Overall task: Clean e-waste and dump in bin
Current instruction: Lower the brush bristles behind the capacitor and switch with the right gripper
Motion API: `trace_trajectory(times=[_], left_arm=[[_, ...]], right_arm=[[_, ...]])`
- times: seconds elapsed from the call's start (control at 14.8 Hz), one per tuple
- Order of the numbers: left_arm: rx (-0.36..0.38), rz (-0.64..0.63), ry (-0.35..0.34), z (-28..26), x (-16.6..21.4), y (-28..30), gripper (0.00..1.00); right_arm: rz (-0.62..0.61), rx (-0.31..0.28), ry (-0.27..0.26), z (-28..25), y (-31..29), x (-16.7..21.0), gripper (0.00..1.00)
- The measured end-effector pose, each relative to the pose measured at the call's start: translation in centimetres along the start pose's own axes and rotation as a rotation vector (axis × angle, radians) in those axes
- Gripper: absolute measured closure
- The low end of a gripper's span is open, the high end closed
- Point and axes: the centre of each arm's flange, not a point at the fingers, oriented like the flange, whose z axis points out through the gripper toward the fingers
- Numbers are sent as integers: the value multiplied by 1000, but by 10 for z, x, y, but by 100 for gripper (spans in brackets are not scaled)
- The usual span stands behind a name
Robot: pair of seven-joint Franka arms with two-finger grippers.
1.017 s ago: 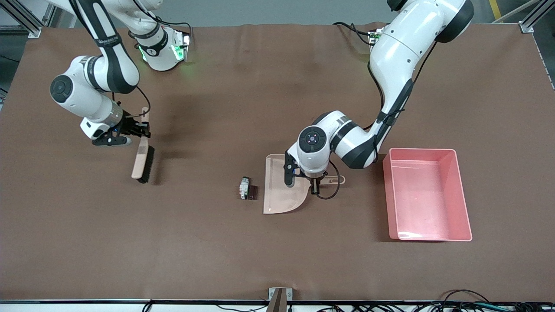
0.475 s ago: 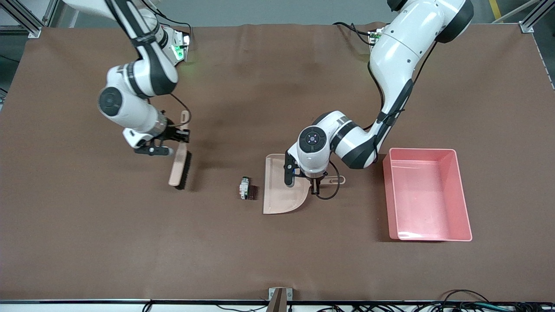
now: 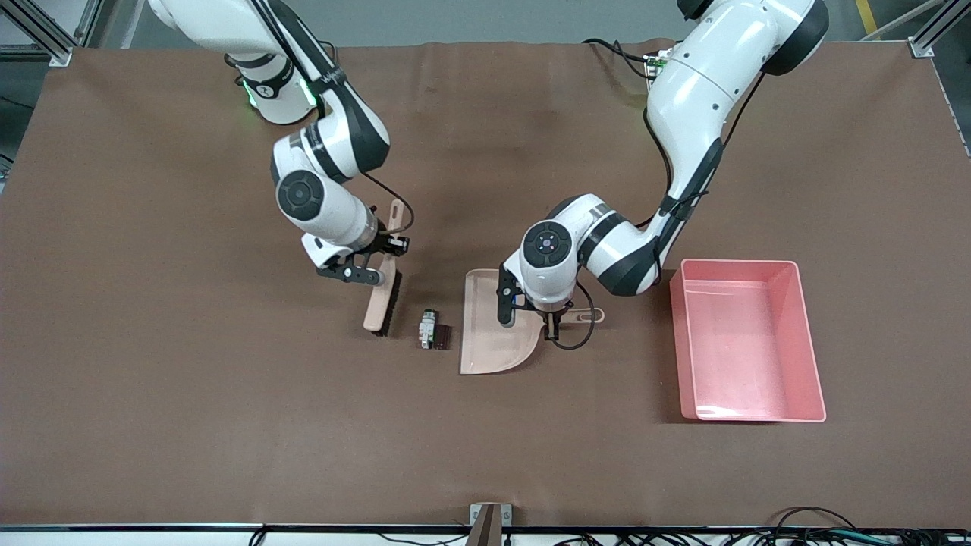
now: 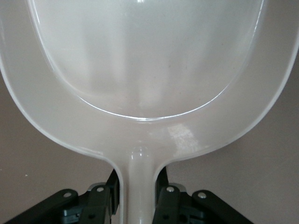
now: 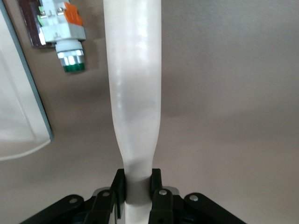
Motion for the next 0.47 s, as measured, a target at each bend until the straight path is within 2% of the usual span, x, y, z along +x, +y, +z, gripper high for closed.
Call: trace_trajectory(times=[0.47], left_arm=[[-12,-9,-15,-1,3,4,67]], right_arm=[[-13,-42,8,35,-38,10,74]])
